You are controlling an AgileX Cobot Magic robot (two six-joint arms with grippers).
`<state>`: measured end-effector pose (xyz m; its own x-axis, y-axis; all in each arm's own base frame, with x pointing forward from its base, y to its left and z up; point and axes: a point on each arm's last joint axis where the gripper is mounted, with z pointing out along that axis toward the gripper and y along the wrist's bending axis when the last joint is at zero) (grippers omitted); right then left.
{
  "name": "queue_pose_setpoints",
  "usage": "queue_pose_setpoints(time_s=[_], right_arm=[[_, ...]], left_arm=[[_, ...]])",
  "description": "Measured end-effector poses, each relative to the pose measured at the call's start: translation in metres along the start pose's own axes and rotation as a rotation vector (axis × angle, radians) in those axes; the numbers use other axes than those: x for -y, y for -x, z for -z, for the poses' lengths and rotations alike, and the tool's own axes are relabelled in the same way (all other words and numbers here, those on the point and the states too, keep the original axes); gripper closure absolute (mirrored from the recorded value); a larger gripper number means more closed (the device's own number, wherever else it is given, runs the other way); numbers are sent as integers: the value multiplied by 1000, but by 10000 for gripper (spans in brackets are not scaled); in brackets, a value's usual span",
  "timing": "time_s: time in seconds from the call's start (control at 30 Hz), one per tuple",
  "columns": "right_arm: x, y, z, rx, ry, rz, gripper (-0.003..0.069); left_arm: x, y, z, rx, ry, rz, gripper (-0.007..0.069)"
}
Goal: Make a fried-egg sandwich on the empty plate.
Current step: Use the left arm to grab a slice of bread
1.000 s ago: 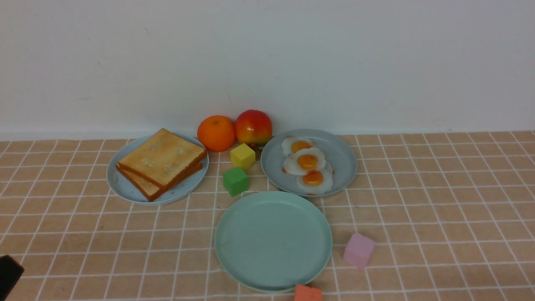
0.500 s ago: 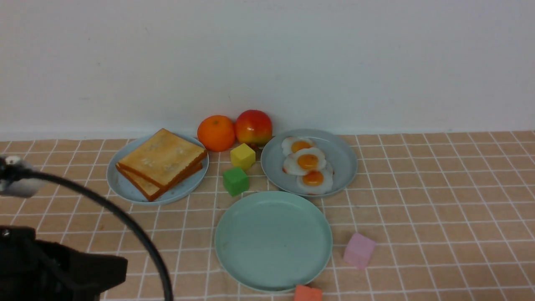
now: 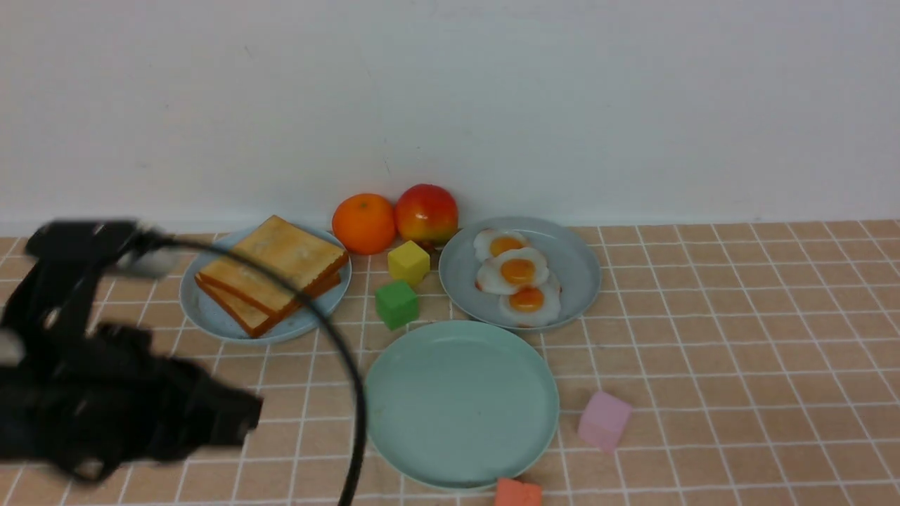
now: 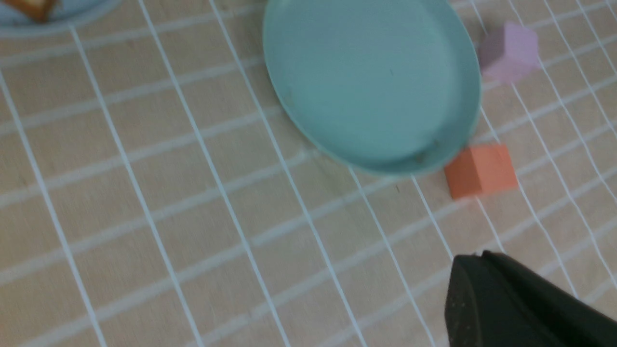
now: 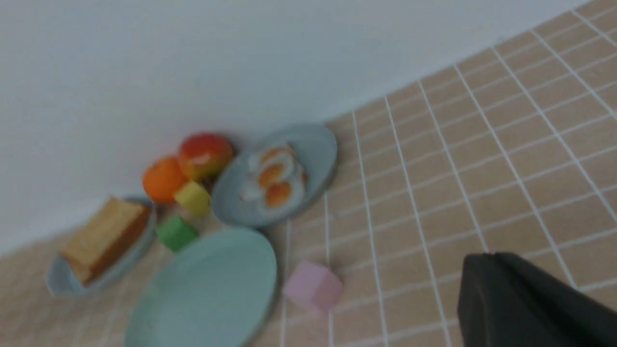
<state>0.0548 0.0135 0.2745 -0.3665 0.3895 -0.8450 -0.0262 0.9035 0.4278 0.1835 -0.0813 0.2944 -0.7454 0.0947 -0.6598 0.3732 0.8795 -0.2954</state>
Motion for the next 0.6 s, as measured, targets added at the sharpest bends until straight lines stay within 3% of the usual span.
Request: queue_pose_setpoints(time_s=[0.03,0.2,0.47,0.6], right_arm=[[-12,19,4,-137,-30,103,658],[-31,56,0,-426,-58,297,658],[-40,71,-9,-488,-33,324,658],[-40,70,-9,-496,-34,325,655]], left_arm=[[-3,19,-9,13,29,-25,638],[-25,65,-63,-30,154,-156,638],[-58,110,-146,-173,267,-305,613],[-72,123,-179,-224,308,-359,487]])
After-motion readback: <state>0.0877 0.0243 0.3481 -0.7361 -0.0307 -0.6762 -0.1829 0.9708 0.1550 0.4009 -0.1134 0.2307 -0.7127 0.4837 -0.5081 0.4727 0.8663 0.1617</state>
